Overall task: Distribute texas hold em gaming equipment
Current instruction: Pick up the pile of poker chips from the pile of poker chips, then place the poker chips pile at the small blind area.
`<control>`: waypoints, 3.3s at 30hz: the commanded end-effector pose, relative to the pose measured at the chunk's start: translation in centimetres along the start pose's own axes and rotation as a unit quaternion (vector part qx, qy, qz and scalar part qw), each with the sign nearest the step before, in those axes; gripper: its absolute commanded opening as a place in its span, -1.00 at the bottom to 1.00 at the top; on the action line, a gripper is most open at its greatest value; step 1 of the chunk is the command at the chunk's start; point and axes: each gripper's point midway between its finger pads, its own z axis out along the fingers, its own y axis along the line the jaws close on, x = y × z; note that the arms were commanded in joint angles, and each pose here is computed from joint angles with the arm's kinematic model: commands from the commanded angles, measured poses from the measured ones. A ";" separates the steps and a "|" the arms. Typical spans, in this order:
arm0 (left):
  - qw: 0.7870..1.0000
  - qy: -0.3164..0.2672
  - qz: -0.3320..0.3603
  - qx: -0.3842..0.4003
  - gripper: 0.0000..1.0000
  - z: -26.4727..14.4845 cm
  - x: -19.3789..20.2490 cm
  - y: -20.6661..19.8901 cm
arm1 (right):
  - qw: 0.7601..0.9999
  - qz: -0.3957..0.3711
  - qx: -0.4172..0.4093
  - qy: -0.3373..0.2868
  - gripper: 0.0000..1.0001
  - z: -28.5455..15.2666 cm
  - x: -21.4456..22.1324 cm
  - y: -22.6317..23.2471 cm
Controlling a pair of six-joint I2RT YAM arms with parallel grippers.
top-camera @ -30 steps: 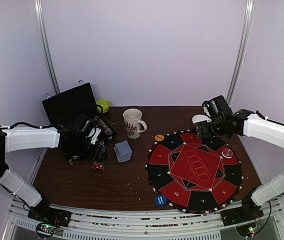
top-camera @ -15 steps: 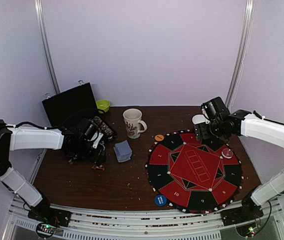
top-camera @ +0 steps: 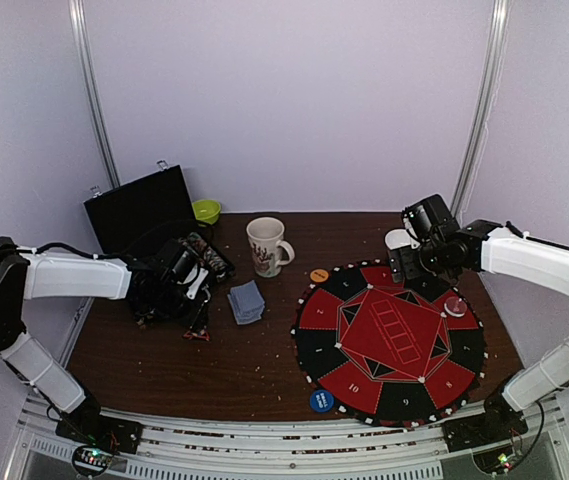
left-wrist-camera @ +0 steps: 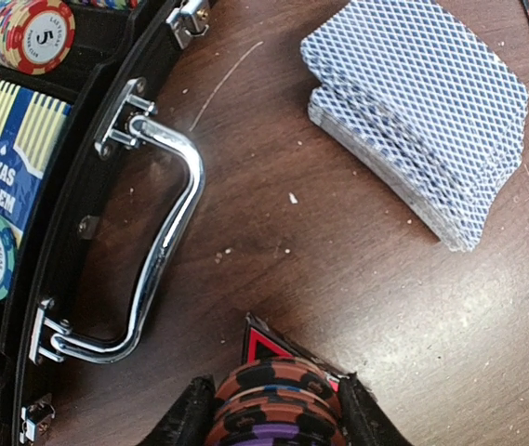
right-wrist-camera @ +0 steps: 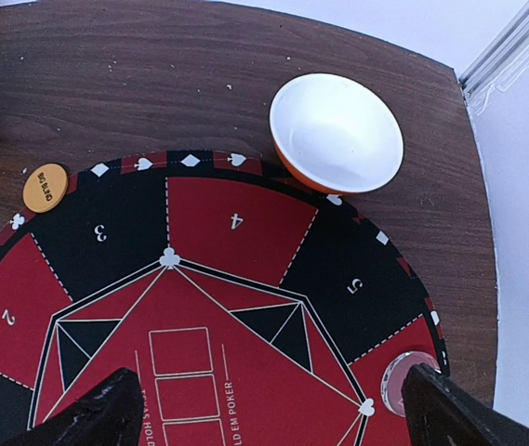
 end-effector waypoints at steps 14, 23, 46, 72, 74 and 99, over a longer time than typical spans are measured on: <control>0.999 -0.022 0.022 0.004 -1.00 -2.1 -1.1 -0.2 | 1.000 -0.001 -0.003 -0.006 1.00 -0.8 -1.4 0.0; 0.999 -0.043 0.031 0.006 -1.00 -4.3 -2.6 -0.2 | 1.000 0.002 -0.011 -0.017 1.00 -1.6 -2.5 0.0; 0.917 -0.016 0.366 0.158 -1.00 -5.1 1.7 -24.1 | 0.998 0.037 -0.053 -0.013 1.00 -2.9 -0.7 0.5; 0.870 0.101 0.465 0.130 -1.00 -0.5 6.7 -24.9 | 0.999 0.033 -0.041 0.000 1.00 -2.5 1.3 -0.1; 0.868 0.109 0.468 0.126 -1.00 -0.4 6.9 -24.7 | 0.999 0.032 -0.041 0.003 1.00 -2.3 1.5 0.0; 0.871 0.061 0.469 0.132 -0.48 2.2 5.5 -26.6 | 0.999 0.028 -0.031 0.012 1.00 -1.9 2.0 -0.2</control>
